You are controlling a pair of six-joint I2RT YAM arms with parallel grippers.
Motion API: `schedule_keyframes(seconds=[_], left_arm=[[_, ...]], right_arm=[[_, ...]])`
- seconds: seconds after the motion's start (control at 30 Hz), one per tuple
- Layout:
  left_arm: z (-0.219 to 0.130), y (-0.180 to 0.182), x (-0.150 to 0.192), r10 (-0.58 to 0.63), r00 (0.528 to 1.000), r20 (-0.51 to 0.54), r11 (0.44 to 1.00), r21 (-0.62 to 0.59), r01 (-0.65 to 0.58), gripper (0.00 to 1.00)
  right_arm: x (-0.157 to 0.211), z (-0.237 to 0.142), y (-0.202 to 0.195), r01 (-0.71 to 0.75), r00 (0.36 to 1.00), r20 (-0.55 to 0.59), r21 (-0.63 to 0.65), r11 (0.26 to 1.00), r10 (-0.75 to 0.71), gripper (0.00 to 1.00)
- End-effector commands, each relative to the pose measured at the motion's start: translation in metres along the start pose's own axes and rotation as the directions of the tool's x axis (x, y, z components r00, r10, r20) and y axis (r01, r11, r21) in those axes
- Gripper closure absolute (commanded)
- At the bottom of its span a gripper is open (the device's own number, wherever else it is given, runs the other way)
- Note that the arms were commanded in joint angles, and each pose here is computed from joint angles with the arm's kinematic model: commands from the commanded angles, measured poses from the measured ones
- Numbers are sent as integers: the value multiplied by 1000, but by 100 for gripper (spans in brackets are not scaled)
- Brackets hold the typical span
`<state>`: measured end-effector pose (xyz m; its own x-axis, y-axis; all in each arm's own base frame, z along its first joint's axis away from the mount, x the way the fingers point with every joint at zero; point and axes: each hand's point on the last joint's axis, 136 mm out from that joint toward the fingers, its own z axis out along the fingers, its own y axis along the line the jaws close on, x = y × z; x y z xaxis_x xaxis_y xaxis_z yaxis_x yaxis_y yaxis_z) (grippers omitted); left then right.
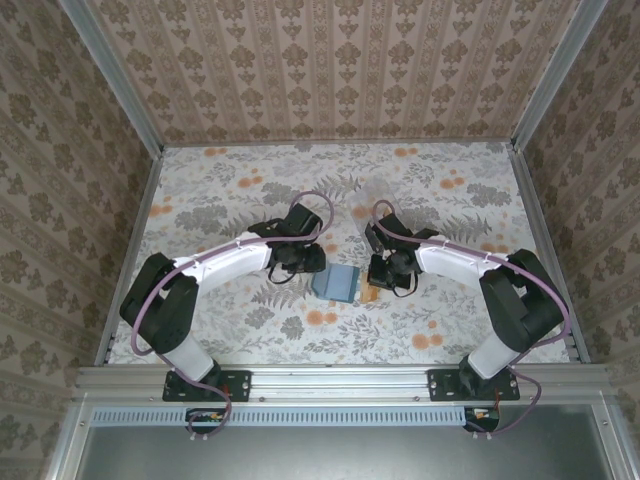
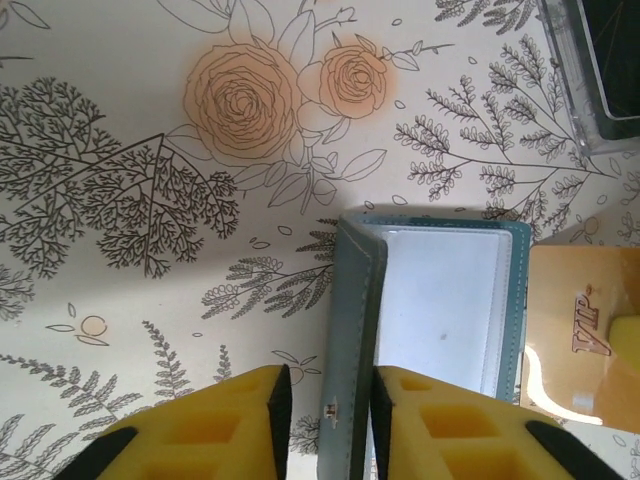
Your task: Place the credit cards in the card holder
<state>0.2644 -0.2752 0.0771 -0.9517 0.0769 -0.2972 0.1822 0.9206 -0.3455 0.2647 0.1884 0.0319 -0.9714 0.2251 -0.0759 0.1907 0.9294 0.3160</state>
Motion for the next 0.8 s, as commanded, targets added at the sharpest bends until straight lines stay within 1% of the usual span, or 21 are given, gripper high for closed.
schedule_keyframes(seconds=[0.0,0.03,0.07,0.1,0.13,0.33,0.43,0.57,0.7,0.77], left_arm=[[-3,-2,-1,-14,1000,1,999,38,14,76],[-3,-4,-2,-17,1000,3,999,50,16,86],[-3,-4,-1,-20,1000,2,998,61,19,94],[-4,-5,-2,-29,1000,4,997,75,29,99],[-4,-5,-2,-42,999,6,996,85,41,100],[-4,-14,2,-113,994,0,973,203,111,100],[-5,-18,4,-146,989,-1,960,240,142,100],[-5,-17,6,-176,984,2,952,253,170,100],[-2,-15,10,-194,981,-7,948,257,190,100],[-2,-16,11,-200,980,-11,944,264,196,100]], right_arm=[[13,10,-38,-10,999,-39,171,985,17,100],[12,9,-36,-9,999,-38,165,986,15,100],[12,8,-35,-8,999,-37,160,987,14,100],[10,5,-31,-6,999,-33,149,989,11,100],[8,1,-27,-3,1000,-26,132,991,7,100],[-5,-34,-4,26,998,49,57,998,-29,100],[-9,-49,2,35,996,81,34,999,-38,100],[-12,-68,12,43,991,124,-18,999,-41,100],[-15,-87,32,57,983,178,-130,990,-34,100],[-13,-87,45,58,985,171,-193,980,-25,100]])
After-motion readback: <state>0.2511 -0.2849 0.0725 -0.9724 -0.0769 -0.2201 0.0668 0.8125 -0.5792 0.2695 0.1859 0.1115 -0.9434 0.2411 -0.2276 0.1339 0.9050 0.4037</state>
